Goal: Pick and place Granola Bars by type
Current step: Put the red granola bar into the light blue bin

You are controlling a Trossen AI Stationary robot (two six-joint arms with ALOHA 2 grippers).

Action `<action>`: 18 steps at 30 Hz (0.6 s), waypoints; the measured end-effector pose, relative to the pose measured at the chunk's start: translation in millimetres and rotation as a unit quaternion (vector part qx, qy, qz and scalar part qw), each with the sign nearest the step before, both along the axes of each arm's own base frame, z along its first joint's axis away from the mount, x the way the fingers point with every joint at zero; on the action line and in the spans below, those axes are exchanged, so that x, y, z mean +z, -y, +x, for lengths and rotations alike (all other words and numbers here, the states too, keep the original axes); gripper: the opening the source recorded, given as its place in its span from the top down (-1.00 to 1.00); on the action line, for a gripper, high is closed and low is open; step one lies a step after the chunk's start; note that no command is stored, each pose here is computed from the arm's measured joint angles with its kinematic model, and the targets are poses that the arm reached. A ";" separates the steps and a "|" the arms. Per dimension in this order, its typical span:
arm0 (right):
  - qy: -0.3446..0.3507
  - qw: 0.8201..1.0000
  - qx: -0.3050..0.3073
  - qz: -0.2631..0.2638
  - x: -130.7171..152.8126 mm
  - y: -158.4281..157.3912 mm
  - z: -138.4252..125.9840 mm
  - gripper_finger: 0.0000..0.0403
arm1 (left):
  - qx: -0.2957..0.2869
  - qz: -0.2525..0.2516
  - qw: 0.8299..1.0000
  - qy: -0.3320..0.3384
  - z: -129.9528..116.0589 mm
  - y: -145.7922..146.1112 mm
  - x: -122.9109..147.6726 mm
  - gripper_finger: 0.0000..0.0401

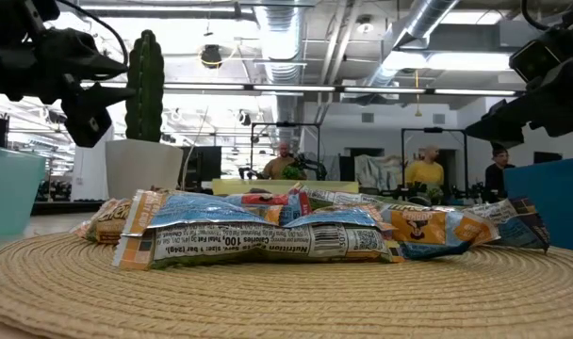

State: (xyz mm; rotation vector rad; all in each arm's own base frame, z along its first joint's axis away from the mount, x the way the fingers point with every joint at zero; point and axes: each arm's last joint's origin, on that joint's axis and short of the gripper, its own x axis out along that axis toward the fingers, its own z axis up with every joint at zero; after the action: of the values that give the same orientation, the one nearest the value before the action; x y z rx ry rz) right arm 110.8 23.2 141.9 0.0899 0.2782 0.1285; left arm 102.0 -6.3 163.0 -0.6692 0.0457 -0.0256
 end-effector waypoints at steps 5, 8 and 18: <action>0.000 1.000 0.000 0.000 0.0 0.0 0.0 -0.16 | 0.004 0.039 0.999 0.001 0.0 -0.3 1.1 0.31; 0.000 1.000 0.000 0.000 0.0 0.0 0.0 -0.16 | 0.014 0.081 0.996 -0.032 0.0 -1.0 4.1 0.31; 0.000 1.000 0.000 0.000 0.0 0.0 0.0 -0.16 | 0.049 0.198 0.973 -0.110 26.7 -2.0 44.9 0.31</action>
State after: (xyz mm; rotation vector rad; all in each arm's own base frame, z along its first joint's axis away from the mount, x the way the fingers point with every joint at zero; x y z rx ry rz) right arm 110.8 23.2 141.9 0.0898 0.2777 0.1283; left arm 128.7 -4.3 207.9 -0.2725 0.2254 0.1499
